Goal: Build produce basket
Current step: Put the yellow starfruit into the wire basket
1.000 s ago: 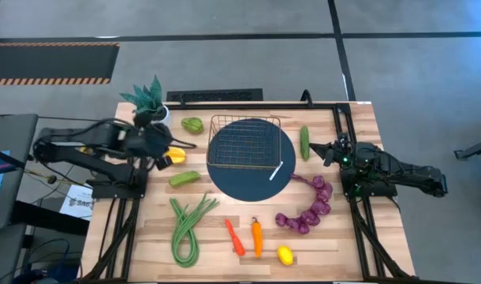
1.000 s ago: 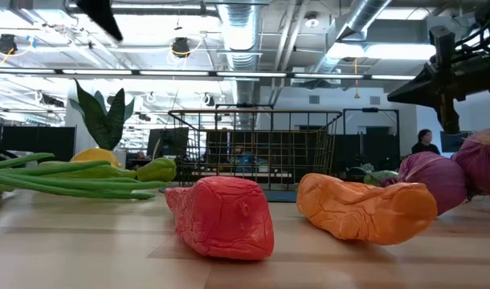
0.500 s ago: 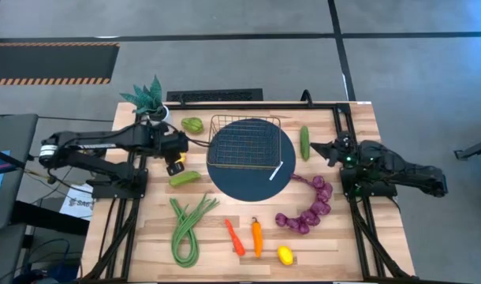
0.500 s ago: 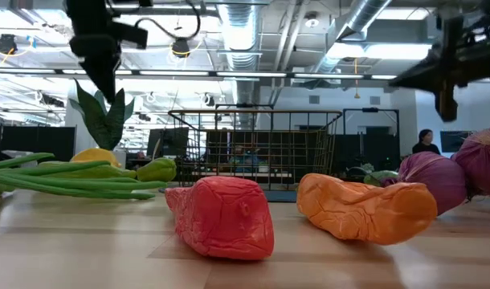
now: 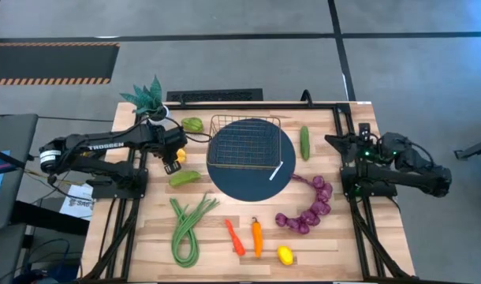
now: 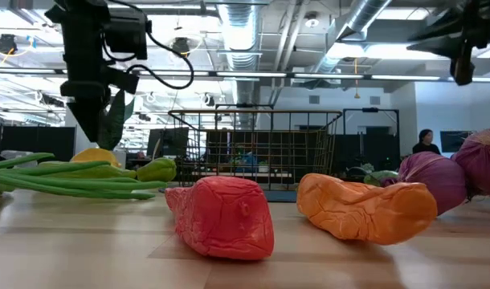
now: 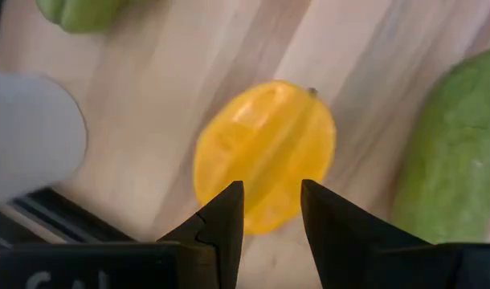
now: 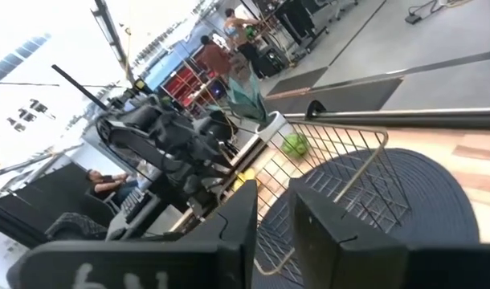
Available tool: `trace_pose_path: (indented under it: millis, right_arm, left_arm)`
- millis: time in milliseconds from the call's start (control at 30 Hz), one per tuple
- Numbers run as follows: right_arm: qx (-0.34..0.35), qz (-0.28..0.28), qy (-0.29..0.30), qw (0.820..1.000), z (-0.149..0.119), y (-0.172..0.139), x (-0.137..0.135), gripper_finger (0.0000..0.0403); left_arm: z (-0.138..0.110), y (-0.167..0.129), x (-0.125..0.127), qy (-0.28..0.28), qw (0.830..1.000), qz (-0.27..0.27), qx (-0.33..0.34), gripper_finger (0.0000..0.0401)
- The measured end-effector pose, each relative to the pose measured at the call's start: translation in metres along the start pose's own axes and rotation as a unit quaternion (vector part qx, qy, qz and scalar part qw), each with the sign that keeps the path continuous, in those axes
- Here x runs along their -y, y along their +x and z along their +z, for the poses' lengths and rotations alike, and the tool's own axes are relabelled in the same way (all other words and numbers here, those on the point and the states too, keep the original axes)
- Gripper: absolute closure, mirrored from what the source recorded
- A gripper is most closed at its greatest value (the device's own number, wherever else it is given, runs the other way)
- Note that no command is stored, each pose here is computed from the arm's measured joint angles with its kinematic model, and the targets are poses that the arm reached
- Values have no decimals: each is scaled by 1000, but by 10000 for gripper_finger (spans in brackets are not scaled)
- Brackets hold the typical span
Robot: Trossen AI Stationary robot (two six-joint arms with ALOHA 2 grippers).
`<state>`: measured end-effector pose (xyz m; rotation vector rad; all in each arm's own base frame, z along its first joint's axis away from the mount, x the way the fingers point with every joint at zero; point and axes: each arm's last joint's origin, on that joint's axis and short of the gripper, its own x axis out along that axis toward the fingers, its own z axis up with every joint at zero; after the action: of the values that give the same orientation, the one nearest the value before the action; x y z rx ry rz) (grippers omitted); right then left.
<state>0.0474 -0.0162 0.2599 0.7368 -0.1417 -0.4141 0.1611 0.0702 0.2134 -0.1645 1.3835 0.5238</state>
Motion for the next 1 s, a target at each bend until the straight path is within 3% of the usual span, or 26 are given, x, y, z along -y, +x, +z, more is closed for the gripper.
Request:
trace_pose_path:
  millis: [167,400,700,767,900,1000]
  right_arm:
    - [2,0,0,1000,1,-1,-1,300]
    - [14,7,8,1000,3,-1,-2,300]
    - [22,-3,8,1000,4,-1,-2,300]
    - [22,-4,8,1000,4,-1,-2,300]
    - [24,-6,8,1000,4,-1,-1,300]
    - [24,-7,6,1000,4,-1,-1,300]
  left_arm:
    - [5,4,-10,40,999,5,18,287]
    - [8,27,-20,124,989,-59,-54,287]
    - [21,51,-23,153,981,-80,-92,290]
    - [25,48,-24,152,981,-79,-90,305]
    - [37,33,-28,146,984,-74,-75,376]
    - [44,19,-30,131,986,-75,-73,386]
